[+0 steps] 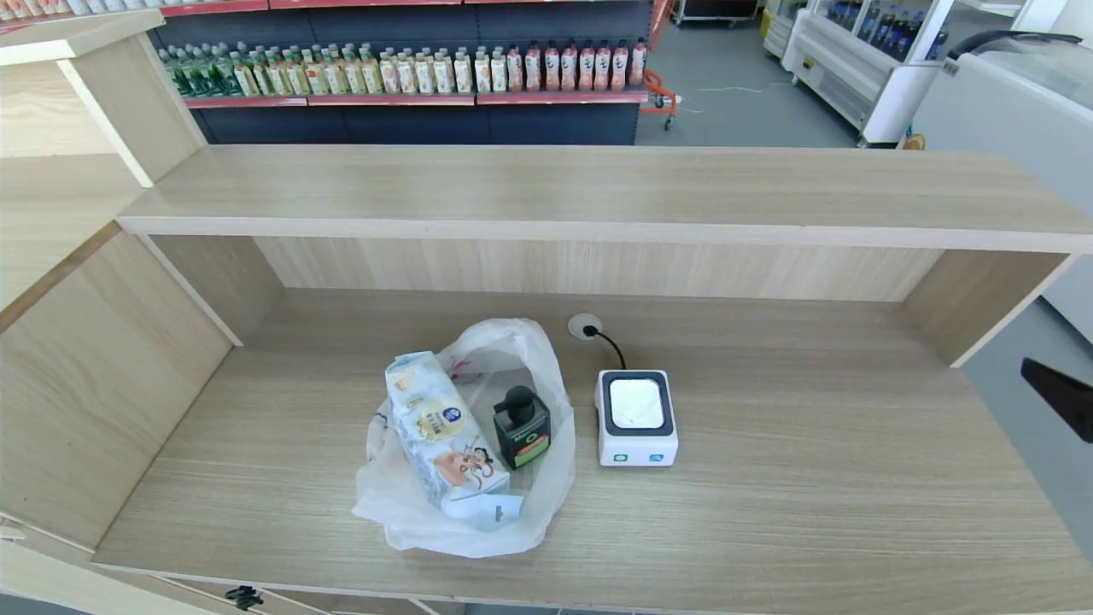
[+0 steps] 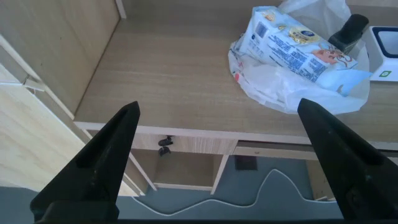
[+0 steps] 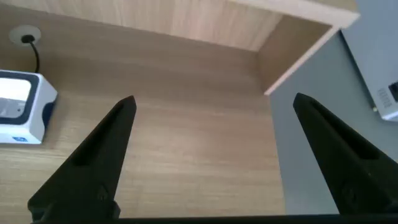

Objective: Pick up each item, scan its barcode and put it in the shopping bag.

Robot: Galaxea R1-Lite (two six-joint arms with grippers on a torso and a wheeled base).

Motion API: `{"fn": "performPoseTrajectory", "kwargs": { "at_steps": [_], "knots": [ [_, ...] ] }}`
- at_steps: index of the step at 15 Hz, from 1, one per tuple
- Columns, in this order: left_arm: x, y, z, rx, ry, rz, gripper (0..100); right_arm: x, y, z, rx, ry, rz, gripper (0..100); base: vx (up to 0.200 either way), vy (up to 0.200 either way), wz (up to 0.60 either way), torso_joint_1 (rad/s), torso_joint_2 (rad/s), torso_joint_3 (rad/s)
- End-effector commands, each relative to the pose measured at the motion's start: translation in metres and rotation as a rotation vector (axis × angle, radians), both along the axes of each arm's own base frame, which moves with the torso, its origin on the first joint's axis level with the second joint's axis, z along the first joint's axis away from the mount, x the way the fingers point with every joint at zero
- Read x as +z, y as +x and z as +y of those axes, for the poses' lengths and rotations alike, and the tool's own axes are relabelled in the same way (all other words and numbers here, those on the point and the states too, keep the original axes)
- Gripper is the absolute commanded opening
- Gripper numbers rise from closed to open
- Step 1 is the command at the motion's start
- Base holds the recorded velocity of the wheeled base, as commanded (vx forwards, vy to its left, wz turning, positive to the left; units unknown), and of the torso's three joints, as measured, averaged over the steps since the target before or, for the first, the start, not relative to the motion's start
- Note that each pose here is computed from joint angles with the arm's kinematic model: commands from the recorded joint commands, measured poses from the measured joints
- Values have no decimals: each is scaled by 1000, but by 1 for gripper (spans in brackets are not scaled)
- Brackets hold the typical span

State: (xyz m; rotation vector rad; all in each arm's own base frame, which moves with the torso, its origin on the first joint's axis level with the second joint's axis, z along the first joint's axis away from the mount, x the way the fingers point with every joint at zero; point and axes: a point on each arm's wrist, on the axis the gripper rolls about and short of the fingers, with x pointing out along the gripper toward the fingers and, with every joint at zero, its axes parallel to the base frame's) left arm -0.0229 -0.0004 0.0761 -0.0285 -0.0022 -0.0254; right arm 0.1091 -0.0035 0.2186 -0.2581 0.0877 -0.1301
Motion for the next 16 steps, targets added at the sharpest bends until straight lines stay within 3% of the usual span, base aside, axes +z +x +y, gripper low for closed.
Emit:
{"fn": "performPoseTrajectory", "kwargs": {
  "at_steps": [1, 4, 6, 9, 16],
  "knots": [
    [0, 0, 0, -1, -1, 0, 100, -48, -61, -8, -196, 123, -30, 100, 0, 0, 0, 0, 0, 0],
    [0, 0, 0, -1, -1, 0, 100, -113, -103, 0, -142, 67, -34, 100, 0, 0, 0, 0, 0, 0],
    [0, 0, 0, -2, -1, 0, 100, -134, -123, 3, -108, 83, -37, 100, 0, 0, 0, 0, 0, 0],
    [0, 0, 0, -1, -1, 0, 100, -135, -130, 2, 112, 218, -128, 100, 0, 0, 0, 0, 0, 0],
    [0, 0, 0, -2, -1, 0, 100, -137, -132, 4, 161, 244, -142, 100, 0, 0, 0, 0, 0, 0]
  ]
}}
